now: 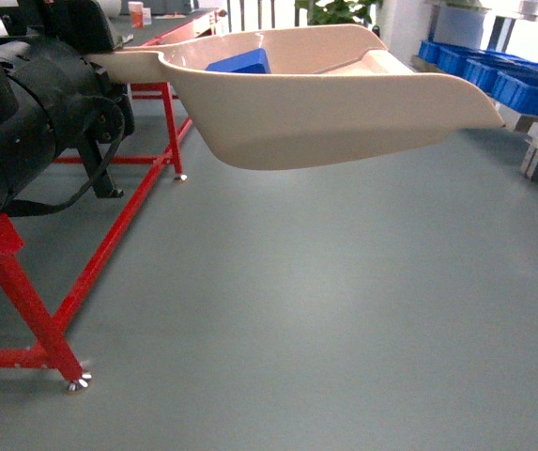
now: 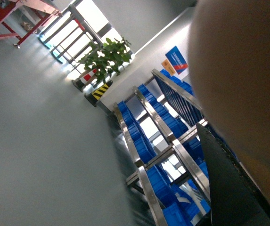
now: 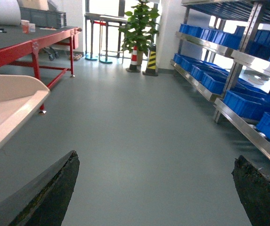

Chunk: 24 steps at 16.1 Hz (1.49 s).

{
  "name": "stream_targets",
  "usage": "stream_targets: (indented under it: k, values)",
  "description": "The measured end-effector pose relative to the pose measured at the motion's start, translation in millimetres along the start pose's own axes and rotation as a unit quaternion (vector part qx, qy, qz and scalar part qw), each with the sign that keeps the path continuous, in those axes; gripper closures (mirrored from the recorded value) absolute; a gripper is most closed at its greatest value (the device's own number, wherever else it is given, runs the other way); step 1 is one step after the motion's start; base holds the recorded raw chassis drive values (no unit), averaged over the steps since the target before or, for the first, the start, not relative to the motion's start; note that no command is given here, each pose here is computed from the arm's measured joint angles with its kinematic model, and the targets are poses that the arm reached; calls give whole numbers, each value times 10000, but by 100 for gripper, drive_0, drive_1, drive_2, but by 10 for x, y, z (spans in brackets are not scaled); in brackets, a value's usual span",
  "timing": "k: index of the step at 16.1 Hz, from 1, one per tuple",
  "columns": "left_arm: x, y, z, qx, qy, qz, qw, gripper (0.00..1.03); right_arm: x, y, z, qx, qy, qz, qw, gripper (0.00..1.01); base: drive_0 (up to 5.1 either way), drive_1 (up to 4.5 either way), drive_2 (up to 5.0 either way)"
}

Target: Place part in tray to right shelf

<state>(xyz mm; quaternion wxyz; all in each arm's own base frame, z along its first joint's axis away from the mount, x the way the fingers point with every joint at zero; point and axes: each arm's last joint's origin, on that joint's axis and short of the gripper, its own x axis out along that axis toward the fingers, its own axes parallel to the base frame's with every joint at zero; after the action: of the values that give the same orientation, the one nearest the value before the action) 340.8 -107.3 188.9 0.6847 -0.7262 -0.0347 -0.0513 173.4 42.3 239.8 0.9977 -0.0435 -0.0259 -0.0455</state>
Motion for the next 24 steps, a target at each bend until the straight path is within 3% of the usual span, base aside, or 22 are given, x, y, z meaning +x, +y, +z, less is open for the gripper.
stream_targets:
  k: [24]
  values:
    - [2, 3, 7, 9, -8, 25, 10000, 91, 4, 2, 7, -10, -8, 13, 10000, 3, 3, 429, -423]
